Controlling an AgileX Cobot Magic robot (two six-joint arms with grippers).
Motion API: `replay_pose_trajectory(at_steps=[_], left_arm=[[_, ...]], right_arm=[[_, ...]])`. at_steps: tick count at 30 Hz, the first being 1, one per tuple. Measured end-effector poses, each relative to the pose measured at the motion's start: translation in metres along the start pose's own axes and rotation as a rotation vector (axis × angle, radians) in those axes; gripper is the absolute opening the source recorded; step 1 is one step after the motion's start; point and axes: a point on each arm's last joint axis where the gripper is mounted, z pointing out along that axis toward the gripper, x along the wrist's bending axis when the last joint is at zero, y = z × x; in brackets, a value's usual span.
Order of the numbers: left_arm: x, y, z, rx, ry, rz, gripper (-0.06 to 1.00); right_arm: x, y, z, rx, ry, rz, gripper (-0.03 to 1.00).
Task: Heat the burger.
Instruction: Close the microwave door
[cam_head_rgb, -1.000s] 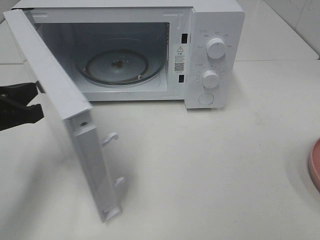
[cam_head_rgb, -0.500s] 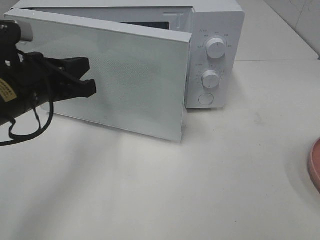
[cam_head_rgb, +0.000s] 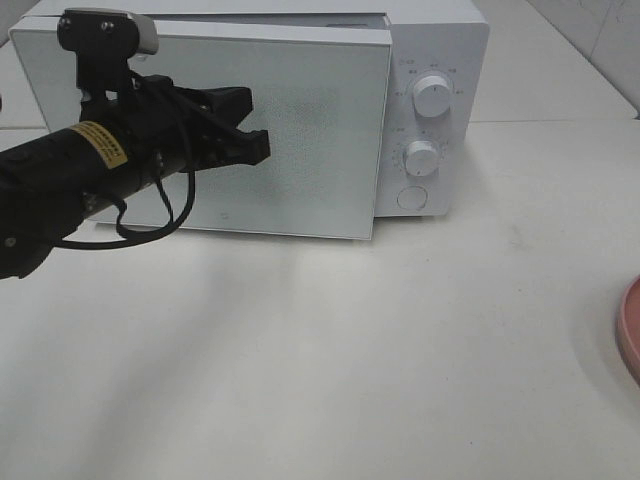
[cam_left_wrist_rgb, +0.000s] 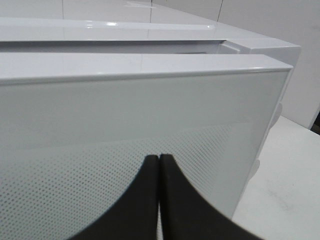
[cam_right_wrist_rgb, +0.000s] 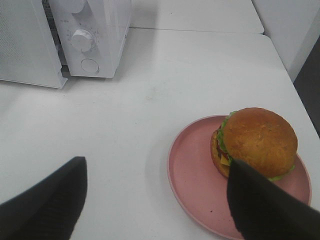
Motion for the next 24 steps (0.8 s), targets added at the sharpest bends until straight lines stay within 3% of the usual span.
replay_pose_trajectory(at_steps=[15,24], left_arm=[[0.003,-0.001,0.040,-0.018,0.010,-0.059,0.00],[-0.009,0.003,0.065,-0.042,-0.062,-0.029,0.00]], right_arm=[[0.000,0.000,0.000,0.000,0.000,0.000,0.75],[0.000,0.000,0.000,0.000,0.000,0.000,0.75]])
